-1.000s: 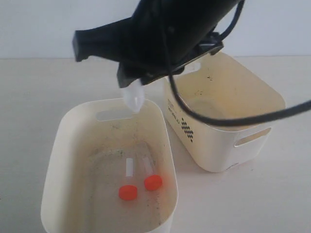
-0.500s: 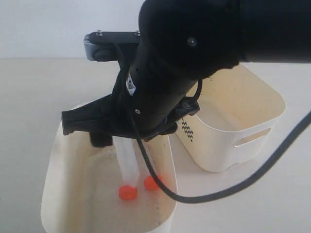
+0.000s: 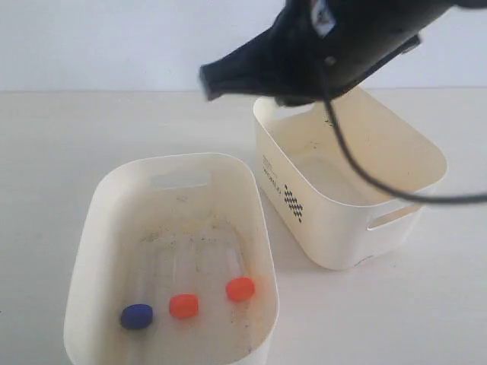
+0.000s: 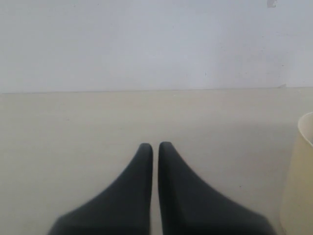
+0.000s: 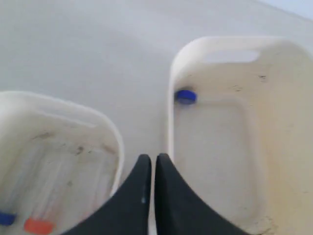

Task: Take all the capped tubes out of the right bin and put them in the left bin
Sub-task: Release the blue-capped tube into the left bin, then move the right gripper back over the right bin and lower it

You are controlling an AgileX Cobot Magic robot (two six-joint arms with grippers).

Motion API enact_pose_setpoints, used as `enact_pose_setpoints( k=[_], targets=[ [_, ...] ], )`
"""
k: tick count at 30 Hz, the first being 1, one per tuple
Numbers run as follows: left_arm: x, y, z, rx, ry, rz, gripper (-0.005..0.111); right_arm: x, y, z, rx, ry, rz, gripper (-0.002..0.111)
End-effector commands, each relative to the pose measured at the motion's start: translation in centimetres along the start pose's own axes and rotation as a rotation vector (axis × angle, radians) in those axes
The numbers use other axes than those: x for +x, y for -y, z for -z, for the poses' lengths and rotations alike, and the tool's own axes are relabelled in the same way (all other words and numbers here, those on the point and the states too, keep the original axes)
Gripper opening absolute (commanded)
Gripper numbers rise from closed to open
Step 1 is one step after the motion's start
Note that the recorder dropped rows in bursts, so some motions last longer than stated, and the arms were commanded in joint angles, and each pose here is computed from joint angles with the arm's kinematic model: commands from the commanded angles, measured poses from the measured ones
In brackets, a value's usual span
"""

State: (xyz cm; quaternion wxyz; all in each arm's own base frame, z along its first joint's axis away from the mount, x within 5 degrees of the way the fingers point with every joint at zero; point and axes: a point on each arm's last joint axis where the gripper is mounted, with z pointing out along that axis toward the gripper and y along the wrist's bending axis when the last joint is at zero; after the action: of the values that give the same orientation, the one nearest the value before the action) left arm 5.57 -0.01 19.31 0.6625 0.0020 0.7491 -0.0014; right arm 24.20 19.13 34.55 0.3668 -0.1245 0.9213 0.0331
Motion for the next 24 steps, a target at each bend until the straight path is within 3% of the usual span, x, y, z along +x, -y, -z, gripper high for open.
enact_pose_setpoints(
  k=[1,10,15,24],
  targets=[
    [-0.2,0.0,0.0,0.001,0.007,0.016,0.004,-1.6,5.4,-1.1,0.064,-0.030,-0.032,0.002],
    [-0.2,0.0,0.0,0.001,0.007,0.016,0.004,-0.4,11.3,-8.5,0.048,-0.263,-0.008,0.002],
    [-0.2,0.0,0.0,0.001,0.007,0.016,0.004,0.9,11.4,-11.5,0.048,-0.370,0.014,0.002],
    [-0.2,0.0,0.0,0.001,0.007,0.016,0.004,2.2,11.1,-11.3,0.027,-0.509,-0.018,0.002]
  ],
)
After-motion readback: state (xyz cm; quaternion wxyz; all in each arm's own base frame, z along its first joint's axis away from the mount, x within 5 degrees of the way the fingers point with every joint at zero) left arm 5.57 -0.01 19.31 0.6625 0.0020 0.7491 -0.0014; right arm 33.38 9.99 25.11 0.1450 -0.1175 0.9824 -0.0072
